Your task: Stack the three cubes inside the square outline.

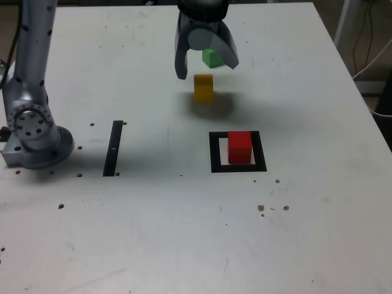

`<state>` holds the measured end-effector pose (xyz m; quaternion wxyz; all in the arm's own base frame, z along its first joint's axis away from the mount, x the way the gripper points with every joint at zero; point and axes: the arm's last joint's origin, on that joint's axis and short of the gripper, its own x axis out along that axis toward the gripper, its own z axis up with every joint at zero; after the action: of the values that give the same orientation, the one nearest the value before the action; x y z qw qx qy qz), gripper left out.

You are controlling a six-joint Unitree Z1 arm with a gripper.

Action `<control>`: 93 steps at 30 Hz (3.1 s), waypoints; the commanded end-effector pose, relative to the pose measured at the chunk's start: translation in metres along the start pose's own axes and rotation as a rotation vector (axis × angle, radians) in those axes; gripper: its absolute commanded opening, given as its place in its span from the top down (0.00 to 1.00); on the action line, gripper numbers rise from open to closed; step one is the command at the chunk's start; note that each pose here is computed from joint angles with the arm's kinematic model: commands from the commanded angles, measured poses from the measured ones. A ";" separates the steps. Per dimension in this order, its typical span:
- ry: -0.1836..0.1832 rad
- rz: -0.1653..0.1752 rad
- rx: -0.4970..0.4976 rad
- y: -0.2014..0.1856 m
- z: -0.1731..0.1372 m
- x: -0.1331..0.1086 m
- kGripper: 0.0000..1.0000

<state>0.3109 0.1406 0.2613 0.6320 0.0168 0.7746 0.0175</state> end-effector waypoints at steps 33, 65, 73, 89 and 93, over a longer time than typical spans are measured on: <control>0.081 -0.030 -0.025 0.014 0.026 0.056 0.51; 0.053 -0.016 -0.028 0.013 0.018 0.043 0.62; 0.038 -0.003 -0.010 -0.011 0.002 0.006 0.62; -0.021 -0.011 0.044 -0.105 0.006 -0.056 0.62; -0.033 -0.019 0.048 -0.127 0.012 -0.059 0.62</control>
<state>0.3296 0.0199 0.3111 0.6438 0.0251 0.7648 -0.0041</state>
